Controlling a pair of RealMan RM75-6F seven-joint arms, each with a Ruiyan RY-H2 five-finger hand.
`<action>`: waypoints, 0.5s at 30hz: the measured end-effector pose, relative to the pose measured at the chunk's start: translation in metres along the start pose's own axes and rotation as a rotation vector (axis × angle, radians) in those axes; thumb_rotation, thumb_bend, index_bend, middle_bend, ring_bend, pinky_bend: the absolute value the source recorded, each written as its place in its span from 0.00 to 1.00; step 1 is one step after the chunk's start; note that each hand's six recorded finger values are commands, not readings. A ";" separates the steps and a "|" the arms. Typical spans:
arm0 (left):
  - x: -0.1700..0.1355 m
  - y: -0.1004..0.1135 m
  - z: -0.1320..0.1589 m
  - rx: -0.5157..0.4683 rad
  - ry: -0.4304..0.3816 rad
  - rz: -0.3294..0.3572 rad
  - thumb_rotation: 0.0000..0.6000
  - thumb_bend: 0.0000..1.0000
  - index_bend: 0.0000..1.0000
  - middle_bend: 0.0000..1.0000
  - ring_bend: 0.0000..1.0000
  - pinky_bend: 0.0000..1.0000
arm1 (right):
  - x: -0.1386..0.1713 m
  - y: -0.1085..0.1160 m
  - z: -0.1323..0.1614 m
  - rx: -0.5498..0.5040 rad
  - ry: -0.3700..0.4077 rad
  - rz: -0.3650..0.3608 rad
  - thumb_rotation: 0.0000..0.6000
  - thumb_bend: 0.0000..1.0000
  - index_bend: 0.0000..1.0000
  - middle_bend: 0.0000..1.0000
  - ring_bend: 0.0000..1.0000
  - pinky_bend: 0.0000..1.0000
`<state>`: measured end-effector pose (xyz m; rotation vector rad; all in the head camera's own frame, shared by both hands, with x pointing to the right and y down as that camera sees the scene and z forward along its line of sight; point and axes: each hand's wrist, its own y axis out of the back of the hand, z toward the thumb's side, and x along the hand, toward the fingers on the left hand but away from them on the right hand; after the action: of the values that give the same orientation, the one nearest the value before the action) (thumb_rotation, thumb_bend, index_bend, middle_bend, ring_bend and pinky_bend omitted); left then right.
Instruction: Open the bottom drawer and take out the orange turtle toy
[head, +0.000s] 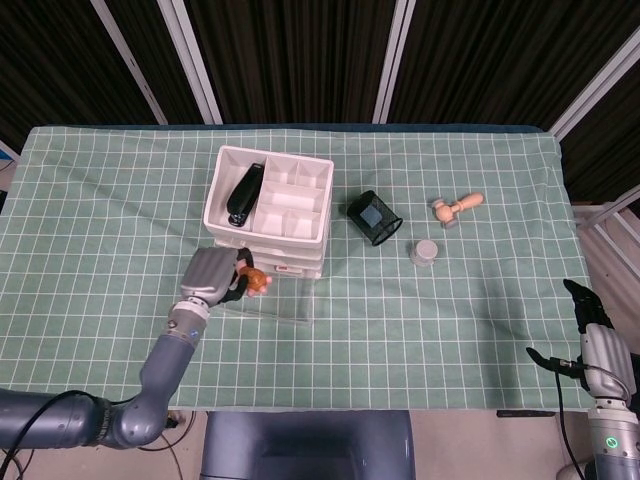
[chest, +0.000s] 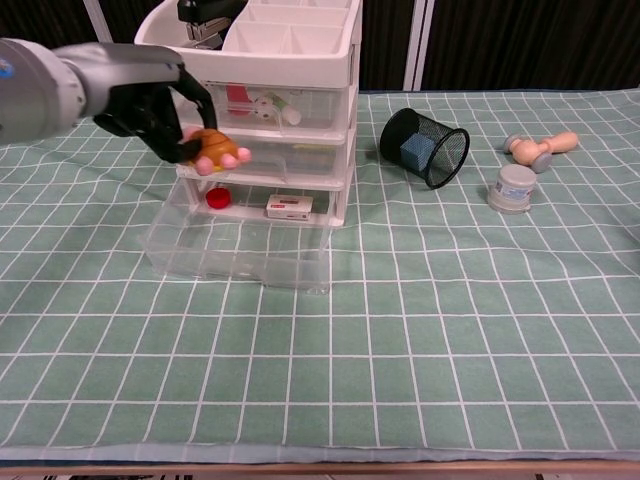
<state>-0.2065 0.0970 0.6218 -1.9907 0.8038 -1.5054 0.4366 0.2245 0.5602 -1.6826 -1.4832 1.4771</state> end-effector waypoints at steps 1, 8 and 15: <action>-0.006 0.003 -0.011 0.015 0.016 0.011 1.00 0.51 0.64 1.00 1.00 1.00 | 0.000 0.000 0.000 0.000 0.001 0.001 1.00 0.11 0.00 0.10 0.00 0.18; -0.041 -0.007 -0.086 0.081 0.164 -0.007 1.00 0.51 0.63 1.00 1.00 1.00 | 0.001 -0.002 0.001 0.004 0.006 0.006 1.00 0.11 0.00 0.10 0.00 0.18; -0.063 -0.043 -0.128 0.095 0.238 -0.089 1.00 0.48 0.59 1.00 1.00 1.00 | 0.002 -0.002 0.002 0.010 0.008 0.004 1.00 0.11 0.00 0.10 0.00 0.18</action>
<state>-0.3373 0.1656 0.6430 -1.8228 0.7292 -1.8223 0.4338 0.2259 0.5605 -1.6849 -1.4666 1.4763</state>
